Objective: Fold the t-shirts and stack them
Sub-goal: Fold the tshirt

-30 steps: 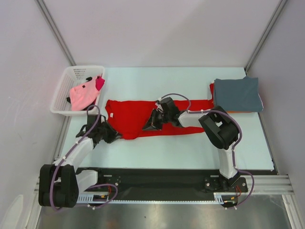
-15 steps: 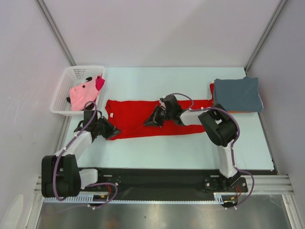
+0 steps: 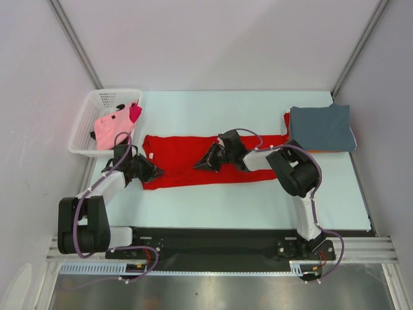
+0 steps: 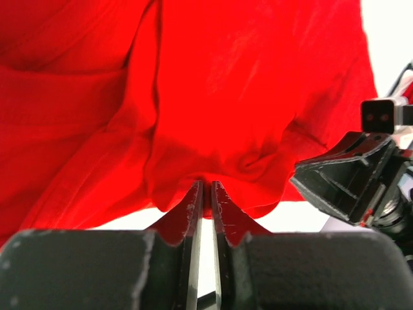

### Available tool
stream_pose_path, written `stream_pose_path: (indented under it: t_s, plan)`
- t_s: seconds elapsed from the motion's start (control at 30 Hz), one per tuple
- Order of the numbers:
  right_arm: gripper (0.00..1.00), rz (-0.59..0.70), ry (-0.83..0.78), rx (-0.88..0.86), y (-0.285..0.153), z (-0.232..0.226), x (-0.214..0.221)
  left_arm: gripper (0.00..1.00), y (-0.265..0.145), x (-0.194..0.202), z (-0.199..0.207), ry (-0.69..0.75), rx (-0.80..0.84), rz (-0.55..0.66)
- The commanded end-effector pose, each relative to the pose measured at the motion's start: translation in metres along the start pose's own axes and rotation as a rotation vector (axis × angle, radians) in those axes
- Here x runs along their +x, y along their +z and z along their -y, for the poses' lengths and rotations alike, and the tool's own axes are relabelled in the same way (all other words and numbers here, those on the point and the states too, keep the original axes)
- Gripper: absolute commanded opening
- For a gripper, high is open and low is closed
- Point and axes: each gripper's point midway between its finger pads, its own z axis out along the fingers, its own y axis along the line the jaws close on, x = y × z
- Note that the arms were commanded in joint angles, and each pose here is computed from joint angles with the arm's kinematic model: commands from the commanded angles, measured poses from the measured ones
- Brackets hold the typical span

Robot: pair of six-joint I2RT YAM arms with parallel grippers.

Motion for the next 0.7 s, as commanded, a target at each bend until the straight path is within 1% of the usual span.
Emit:
stream_pose_path:
  t_s: [0.0,0.03,0.07,0.1,0.13,0.17,0.3,0.43,0.47,0.53,0.57,0.67]
  plan:
    - [0.03,0.052,0.007,-0.051,0.003,-0.01,-0.01,0.14,-0.004,-0.029,0.027,0.017,0.067,0.081]
    - [0.13,0.057,0.006,-0.052,0.004,-0.011,-0.011,0.15,-0.002,-0.03,0.026,0.014,0.059,0.088]
    - [0.23,0.065,-0.001,-0.05,0.004,-0.013,-0.012,0.2,-0.002,-0.033,0.027,0.011,0.058,0.095]
    - [0.4,0.078,0.006,-0.016,0.004,-0.007,-0.013,0.23,-0.002,-0.033,0.027,0.014,0.058,0.091]
    - [0.41,0.09,-0.026,-0.015,0.001,-0.012,-0.013,0.24,-0.001,-0.034,0.028,0.015,0.059,0.09]
    - [0.41,0.1,-0.039,-0.007,-0.001,-0.011,-0.014,0.27,-0.001,-0.034,0.028,0.015,0.058,0.091]
    - [0.4,0.101,-0.121,-0.017,-0.008,-0.021,-0.012,0.3,-0.003,-0.034,0.026,0.026,0.056,0.107]
    - [0.4,0.092,-0.244,0.032,-0.01,-0.021,-0.005,0.3,-0.006,-0.031,0.023,0.035,0.052,0.115]
    - [0.4,0.085,-0.279,0.044,-0.01,-0.02,-0.002,0.31,-0.007,-0.03,0.021,0.035,0.051,0.115]
    - [0.41,0.081,-0.305,0.054,-0.008,-0.023,0.002,0.35,-0.008,-0.027,0.019,0.052,0.049,0.113]
    - [0.41,0.081,-0.312,0.069,-0.008,-0.022,0.002,0.36,-0.011,-0.028,0.02,0.059,0.056,0.123]
    - [0.4,0.108,-0.383,0.104,-0.012,-0.026,0.003,0.39,-0.015,-0.025,0.016,0.082,0.049,0.14]
